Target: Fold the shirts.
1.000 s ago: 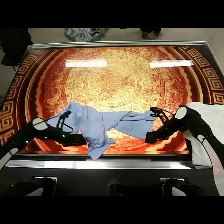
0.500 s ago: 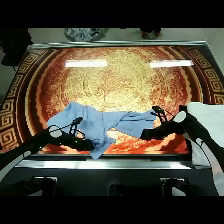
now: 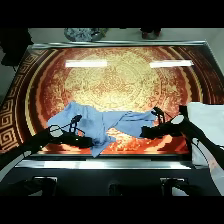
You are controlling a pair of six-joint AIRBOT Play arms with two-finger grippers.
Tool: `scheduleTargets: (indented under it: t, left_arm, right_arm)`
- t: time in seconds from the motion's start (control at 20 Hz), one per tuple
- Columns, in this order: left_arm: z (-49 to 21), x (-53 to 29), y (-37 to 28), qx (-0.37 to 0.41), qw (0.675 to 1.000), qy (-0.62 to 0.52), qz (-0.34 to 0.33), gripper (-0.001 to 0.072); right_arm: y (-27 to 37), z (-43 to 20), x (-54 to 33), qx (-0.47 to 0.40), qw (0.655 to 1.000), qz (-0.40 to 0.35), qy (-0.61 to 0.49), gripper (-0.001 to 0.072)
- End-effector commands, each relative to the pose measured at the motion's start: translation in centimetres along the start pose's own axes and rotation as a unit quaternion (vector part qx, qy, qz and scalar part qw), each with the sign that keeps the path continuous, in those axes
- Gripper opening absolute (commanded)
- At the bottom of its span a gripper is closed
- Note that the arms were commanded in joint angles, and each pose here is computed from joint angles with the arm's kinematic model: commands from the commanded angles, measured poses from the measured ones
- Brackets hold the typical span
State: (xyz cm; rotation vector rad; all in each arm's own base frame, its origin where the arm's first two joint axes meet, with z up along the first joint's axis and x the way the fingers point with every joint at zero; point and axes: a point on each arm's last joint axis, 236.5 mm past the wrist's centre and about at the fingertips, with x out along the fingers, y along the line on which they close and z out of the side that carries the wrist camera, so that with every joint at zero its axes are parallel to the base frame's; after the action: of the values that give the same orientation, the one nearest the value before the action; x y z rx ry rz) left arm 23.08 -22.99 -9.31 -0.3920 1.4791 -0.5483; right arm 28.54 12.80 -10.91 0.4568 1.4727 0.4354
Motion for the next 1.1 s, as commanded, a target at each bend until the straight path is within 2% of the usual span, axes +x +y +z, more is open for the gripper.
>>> scheduleTargets:
  t: [0.0, 0.1, 0.25, 0.3, 0.4, 0.5, 0.6, 0.7, 0.8, 0.95, 1.05]
  left_arm:
    - [2.9, -2.7, -1.2, 0.060, 0.997, -0.039, 0.005, 0.0032]
    - [6.9, -8.4, -2.9, 0.129, 0.986, -0.105, 0.032, 0.0031]
    - [13.7, -23.7, -8.3, 0.209, 0.930, -0.293, 0.081, 0.0031]
    - [15.1, -31.1, -10.9, 0.220, 0.895, -0.376, 0.092, 0.0031]
    - [14.5, -46.1, -16.1, 0.235, 0.806, -0.533, 0.103, 0.0031]
    - [10.1, -58.4, -20.7, 0.240, 0.711, -0.653, 0.101, 0.0031]
    - [4.9, -65.2, -24.2, 0.250, 0.641, -0.720, 0.087, 0.0031]
    - [1.3, -67.9, -26.2, 0.266, 0.602, -0.749, 0.077, 0.0031]
    - [-0.4, -69.0, -26.2, 0.266, 0.581, -0.764, 0.088, 0.0031]
    - [0.1, -70.0, -23.4, 0.234, 0.575, -0.769, 0.150, 0.0032]
    - [1.4, -69.8, -21.4, 0.219, 0.580, -0.761, 0.192, 0.0032]
  right_arm:
    - [0.9, 0.7, -0.7, -0.060, 0.998, 0.010, 0.000, 0.0043]
    - [2.6, 3.3, -4.6, -0.171, 0.985, -0.013, -0.028, 0.0043]
    - [7.5, 9.9, -17.4, -0.319, 0.927, -0.114, -0.161, 0.0043]
    - [10.3, 11.9, -24.1, -0.360, 0.887, -0.161, -0.240, 0.0044]
    - [16.8, 12.6, -39.2, -0.409, 0.772, -0.250, -0.417, 0.0044]
    - [22.7, 7.7, -52.3, -0.418, 0.644, -0.302, -0.565, 0.0044]
    - [25.7, 1.7, -57.9, -0.406, 0.582, -0.294, -0.640, 0.0044]
    - [26.2, -1.6, -58.8, -0.400, 0.576, -0.287, -0.653, 0.0044]
    - [25.5, -3.1, -58.0, -0.397, 0.593, -0.288, -0.638, 0.0044]
    - [23.4, -3.1, -56.5, -0.392, 0.624, -0.317, -0.597, 0.0044]
    - [21.5, -2.6, -54.2, -0.389, 0.663, -0.327, -0.551, 0.0044]
